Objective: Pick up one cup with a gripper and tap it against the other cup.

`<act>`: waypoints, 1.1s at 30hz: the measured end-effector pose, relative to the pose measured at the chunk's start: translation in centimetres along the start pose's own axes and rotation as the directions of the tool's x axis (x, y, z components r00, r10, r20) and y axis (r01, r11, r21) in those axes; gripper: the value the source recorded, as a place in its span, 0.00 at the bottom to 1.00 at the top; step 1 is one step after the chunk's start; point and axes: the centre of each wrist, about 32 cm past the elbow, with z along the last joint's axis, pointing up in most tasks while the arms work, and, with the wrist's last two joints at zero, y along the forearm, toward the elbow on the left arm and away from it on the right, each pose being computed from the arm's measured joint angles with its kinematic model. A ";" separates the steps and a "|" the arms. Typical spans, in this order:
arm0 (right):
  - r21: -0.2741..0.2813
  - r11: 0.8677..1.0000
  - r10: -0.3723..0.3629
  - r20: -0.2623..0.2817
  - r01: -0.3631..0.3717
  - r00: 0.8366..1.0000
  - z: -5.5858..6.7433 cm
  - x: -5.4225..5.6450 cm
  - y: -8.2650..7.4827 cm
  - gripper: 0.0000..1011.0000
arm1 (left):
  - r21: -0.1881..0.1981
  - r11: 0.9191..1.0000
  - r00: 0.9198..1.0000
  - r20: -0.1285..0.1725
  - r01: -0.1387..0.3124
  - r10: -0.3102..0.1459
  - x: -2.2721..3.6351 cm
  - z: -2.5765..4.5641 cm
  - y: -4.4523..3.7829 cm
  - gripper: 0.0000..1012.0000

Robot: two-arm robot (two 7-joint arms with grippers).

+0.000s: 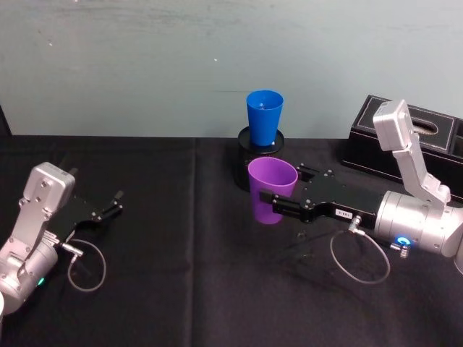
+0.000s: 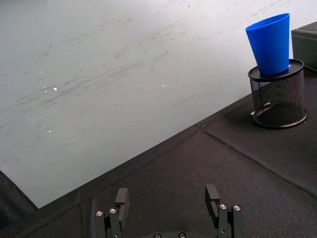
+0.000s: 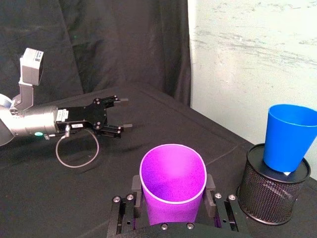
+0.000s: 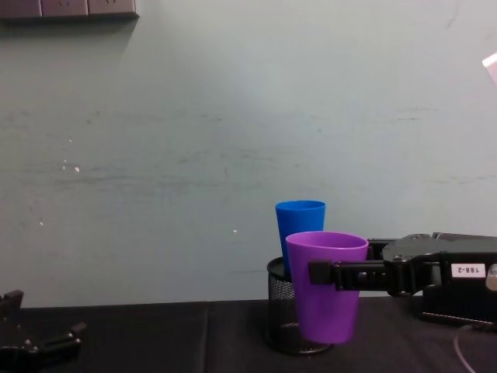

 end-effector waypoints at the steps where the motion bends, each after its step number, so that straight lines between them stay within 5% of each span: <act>1: 0.000 1.000 0.000 0.000 0.000 1.000 0.0 0.0 0.0 0.71 | 0.000 1.000 1.000 0.000 0.000 0.000 0.00 0.00 0.00 1.00; 14: 0.018 1.000 0.019 0.031 -0.019 0.999 -3.0 -0.1 0.7 0.71 | 0.000 1.000 1.000 0.000 0.000 0.000 0.00 0.00 0.00 1.00; 25: -0.041 0.999 0.035 0.093 -0.032 0.995 -6.5 -0.3 1.6 0.71 | 0.000 1.000 1.000 0.000 0.000 0.000 0.00 0.00 0.00 1.00; 33: -0.067 0.997 0.052 0.095 -0.046 0.994 -7.8 -0.3 2.1 0.71 | 0.000 1.000 1.000 0.000 0.000 0.000 0.00 0.00 0.00 1.00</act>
